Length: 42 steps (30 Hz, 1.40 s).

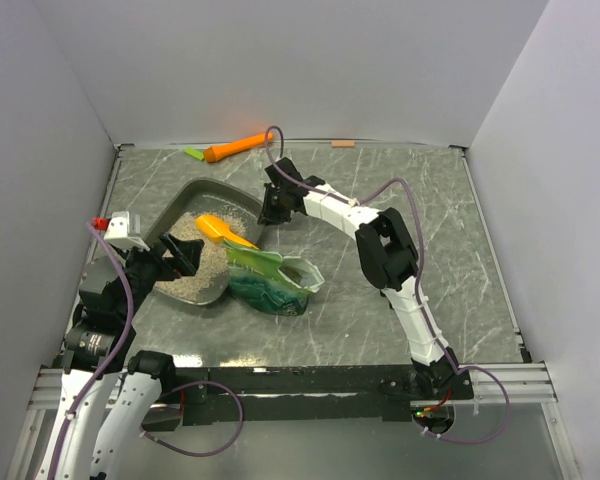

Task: Fill the litter box with clean litter

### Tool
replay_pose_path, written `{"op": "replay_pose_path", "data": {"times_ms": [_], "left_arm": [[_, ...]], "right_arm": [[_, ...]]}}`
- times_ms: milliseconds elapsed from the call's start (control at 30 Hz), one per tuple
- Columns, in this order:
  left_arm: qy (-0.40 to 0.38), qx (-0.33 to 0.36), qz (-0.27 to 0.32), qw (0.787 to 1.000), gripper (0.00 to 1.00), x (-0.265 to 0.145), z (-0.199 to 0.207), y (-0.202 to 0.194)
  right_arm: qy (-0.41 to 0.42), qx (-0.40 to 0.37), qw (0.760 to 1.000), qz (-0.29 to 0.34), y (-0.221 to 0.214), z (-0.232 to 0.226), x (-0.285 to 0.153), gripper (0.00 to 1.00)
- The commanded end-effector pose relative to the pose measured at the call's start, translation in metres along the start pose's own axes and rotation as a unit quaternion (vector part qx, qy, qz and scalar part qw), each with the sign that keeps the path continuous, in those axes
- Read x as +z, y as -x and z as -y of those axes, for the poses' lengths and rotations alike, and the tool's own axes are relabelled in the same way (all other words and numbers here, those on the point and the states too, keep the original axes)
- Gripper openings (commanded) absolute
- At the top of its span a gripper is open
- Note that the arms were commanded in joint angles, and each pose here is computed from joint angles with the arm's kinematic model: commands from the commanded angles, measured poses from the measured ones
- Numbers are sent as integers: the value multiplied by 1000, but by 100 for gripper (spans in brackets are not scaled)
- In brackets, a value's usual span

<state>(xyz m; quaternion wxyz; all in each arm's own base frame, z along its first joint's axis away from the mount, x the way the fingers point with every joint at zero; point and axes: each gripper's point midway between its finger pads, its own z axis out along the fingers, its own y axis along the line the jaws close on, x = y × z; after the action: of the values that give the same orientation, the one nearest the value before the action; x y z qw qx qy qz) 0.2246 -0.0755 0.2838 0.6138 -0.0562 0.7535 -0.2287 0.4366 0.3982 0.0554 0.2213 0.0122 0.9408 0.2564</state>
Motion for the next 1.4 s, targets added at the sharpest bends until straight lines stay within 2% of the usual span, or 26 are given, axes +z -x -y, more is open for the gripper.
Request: {"op": "replay_pose_path", "data": {"times_ms": [0, 200, 333, 467, 633, 767, 833, 1000, 1100, 1233, 1267, 1300, 1367], "left_arm": [[0, -2, 14, 1000, 97, -1, 1, 6], [1, -2, 12, 1000, 97, -1, 1, 5], [-1, -2, 12, 1000, 97, -1, 1, 5], [-2, -2, 12, 1000, 97, -1, 2, 5], [-1, -2, 12, 1000, 97, -1, 2, 5], [-1, -2, 10, 1000, 97, -1, 2, 3], [-3, -2, 10, 1000, 97, 0, 3, 4], [-5, -2, 5, 1000, 97, 1, 4, 2], [-6, -2, 2, 1000, 97, 2, 4, 1], [-3, -2, -1, 1000, 97, 3, 3, 0], [-1, -2, 0, 1000, 97, 3, 2, 0], [-1, -2, 1, 1000, 97, 3, 2, 0], [-1, -2, 1, 1000, 97, 3, 2, 0]], "right_arm": [[-68, -44, 997, 16, 21, 46, -25, 0], [-106, 73, 991, 47, 36, 88, -45, 0], [-135, 157, 974, 89, 44, 112, -60, 0], [-164, 211, 955, 128, 51, 126, -79, 0], [-225, 300, 910, 179, 62, 164, -108, 0], [-257, 353, 878, 197, 64, 202, -137, 0], [-277, 385, 859, 193, 52, 224, -143, 0], [-249, 476, 815, 216, 45, 261, -166, 0], [-252, 499, 799, 222, 34, 276, -173, 0], [-225, 516, 790, 244, 34, 280, -177, 0], [-225, 518, 789, 242, 33, 280, -178, 3], [-222, 517, 791, 240, 35, 278, -178, 16], [-220, 510, 799, 232, 40, 272, -179, 29]]}}
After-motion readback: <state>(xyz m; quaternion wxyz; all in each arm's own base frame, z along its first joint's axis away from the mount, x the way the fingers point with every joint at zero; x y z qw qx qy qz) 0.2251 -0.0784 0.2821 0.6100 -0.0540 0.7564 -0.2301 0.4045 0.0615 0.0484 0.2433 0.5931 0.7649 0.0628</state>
